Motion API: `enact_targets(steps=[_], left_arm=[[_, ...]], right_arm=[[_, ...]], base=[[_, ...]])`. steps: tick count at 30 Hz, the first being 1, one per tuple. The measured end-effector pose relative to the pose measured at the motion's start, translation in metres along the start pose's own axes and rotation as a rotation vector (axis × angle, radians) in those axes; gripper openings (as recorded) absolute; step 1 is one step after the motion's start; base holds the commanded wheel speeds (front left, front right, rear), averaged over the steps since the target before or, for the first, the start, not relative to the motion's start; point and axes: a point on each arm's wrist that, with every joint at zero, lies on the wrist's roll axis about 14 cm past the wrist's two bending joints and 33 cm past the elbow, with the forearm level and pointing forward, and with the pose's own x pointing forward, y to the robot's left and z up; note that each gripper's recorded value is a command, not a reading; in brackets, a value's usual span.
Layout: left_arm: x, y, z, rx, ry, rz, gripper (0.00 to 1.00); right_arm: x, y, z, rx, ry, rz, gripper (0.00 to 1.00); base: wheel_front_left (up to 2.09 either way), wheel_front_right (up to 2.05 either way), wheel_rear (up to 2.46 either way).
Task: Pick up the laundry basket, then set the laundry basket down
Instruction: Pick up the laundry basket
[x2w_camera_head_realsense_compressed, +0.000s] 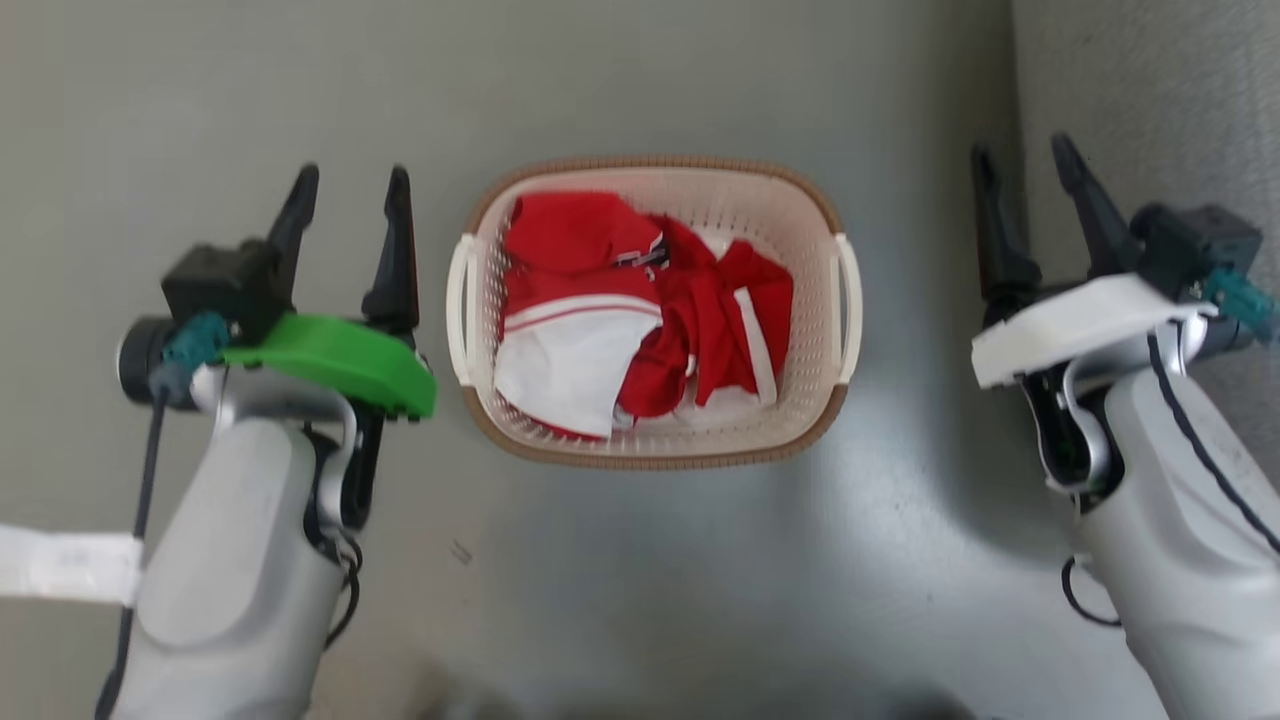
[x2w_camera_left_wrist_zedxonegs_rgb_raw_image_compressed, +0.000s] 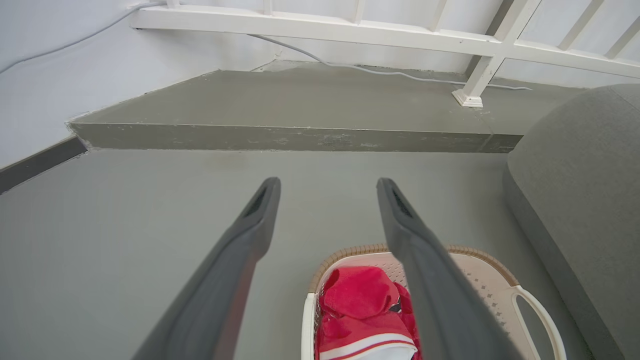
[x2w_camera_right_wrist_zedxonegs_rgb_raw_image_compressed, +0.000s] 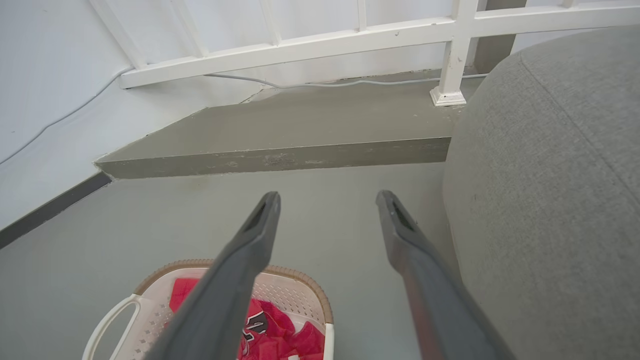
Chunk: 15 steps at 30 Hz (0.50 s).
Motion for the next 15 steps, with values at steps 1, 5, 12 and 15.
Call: enact_targets(steps=[1, 5, 12, 15], left_arm=[[0.004, 0.001, -0.004, -0.004, 0.008, -0.002, 1.0], [0.022, 0.006, -0.02, -0.011, 0.057, -0.009, 1.0], [0.047, 0.019, -0.061, -0.016, 0.167, -0.016, 1.0], [0.053, 0.024, -0.082, -0.039, 0.225, -0.013, 1.0]], right_arm=[[0.005, 0.0, -0.003, -0.002, 0.004, 0.003, 1.0], [0.024, 0.002, -0.013, 0.002, 0.021, 0.016, 1.0], [0.049, 0.004, -0.048, 0.009, 0.094, 0.033, 1.0], [0.054, 0.005, -0.068, 0.015, 0.141, 0.041, 1.0]], base=[[0.0, 0.0, 0.0], [0.0, 0.0, 0.0], [0.0, 0.0, 0.0], [0.0, 0.0, 0.0]])
